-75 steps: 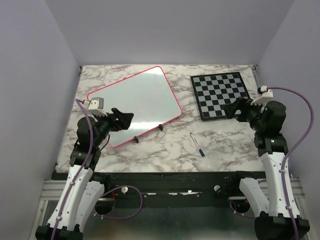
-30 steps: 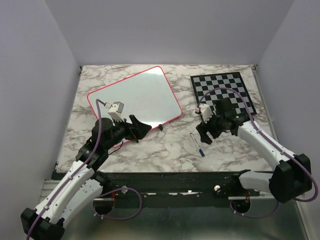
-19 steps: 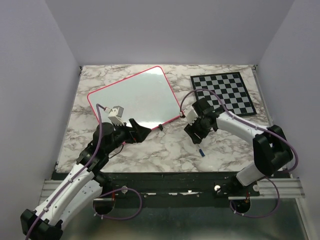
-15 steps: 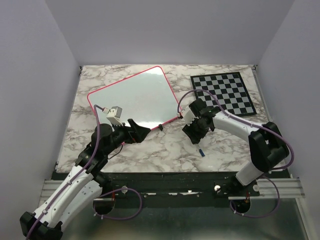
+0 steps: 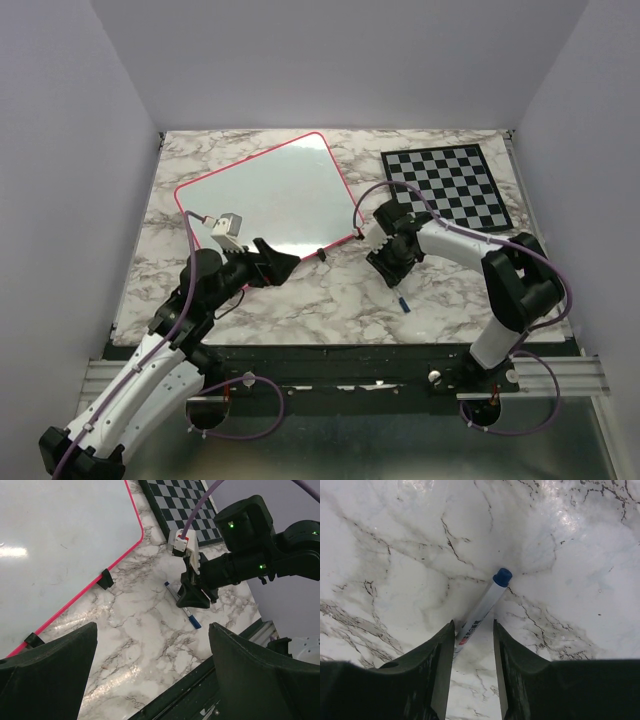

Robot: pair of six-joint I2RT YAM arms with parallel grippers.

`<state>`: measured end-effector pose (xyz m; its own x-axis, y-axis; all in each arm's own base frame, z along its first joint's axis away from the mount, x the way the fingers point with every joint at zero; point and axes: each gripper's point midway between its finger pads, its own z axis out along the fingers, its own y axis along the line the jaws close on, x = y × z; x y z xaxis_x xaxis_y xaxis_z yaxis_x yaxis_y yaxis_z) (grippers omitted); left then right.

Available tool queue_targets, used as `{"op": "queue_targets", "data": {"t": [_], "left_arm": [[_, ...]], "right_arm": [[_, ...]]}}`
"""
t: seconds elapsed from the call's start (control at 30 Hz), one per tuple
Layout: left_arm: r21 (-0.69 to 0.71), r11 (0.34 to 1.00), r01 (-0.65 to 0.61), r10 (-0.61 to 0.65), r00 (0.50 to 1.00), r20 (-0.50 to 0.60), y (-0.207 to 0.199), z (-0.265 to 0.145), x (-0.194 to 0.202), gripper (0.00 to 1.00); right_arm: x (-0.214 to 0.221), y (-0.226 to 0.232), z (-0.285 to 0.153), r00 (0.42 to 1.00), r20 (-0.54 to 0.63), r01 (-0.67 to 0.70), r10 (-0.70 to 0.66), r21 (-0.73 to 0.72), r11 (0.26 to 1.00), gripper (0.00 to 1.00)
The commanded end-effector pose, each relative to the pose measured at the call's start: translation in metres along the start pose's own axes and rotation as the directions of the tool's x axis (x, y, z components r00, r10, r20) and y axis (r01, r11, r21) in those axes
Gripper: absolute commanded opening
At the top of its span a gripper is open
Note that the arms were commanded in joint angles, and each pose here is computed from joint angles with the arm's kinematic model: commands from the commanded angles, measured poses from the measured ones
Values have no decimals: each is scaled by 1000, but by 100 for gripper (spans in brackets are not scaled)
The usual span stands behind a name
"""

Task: Write a sentence on the whiteboard
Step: Pick up the whiteboard marker from the center of the board.

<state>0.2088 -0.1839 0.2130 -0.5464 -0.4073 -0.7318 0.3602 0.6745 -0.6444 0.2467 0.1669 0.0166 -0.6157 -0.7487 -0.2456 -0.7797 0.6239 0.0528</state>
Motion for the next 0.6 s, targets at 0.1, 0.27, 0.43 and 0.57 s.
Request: {"op": "queue_targets", "data": {"t": [0.1, 0.27, 0.43, 0.57], "left_arm": [[54, 998, 20, -21, 1000, 4, -12, -4, -1, 99], [134, 990, 52, -49, 998, -26, -26, -1, 4, 99], [266, 961, 81, -61, 995, -83, -56, 13, 18, 99], [298, 952, 66, -33, 993, -113, -73, 31, 35, 99]], "right_arm": [[9, -15, 4, 999, -54, 4, 1, 87, 996, 24], [12, -13, 2, 999, -49, 3, 2, 82, 997, 10], [-11, 0, -24, 996, 88, -8, 8, 0, 1000, 7], [-39, 4, -85, 943, 323, -45, 73, -93, 995, 7]]}}
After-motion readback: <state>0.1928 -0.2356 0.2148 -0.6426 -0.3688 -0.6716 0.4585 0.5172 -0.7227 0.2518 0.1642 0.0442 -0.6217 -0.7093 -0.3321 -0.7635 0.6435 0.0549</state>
